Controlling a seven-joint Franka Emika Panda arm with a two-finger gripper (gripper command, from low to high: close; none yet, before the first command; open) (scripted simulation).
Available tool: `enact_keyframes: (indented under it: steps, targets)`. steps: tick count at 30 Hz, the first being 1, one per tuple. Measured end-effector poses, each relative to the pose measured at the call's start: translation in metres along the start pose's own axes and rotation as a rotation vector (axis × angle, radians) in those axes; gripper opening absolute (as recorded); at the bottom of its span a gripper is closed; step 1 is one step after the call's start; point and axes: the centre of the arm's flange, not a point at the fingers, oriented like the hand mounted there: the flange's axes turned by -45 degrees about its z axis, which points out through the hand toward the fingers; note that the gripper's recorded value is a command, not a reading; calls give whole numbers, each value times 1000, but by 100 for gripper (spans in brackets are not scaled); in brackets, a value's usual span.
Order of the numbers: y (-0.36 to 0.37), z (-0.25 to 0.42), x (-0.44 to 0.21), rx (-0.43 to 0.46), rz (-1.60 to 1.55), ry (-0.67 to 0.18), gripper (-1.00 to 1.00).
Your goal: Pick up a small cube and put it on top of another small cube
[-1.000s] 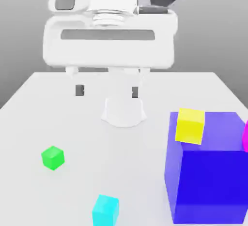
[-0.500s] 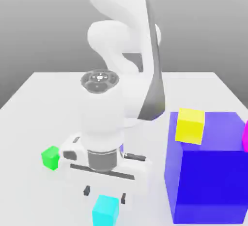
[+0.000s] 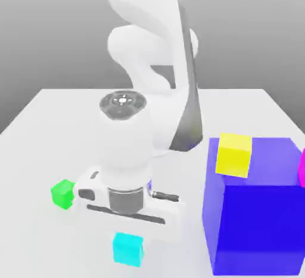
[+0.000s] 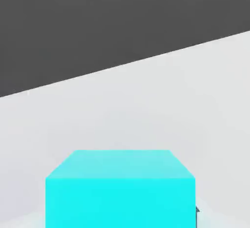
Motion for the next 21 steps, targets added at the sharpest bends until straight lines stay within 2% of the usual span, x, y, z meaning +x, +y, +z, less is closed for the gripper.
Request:
enact_keyframes:
  steps: [6,11,17,18,21]
  targets:
    - [150,-28,-52,-15,477,-1,-100]
    - [195,-33,-108,9,735,-7,-100]
    - [198,17,-114,14,763,-8,-100]
    - [198,24,-115,13,762,-8,100]
    - [198,24,-115,13,762,-8,100]
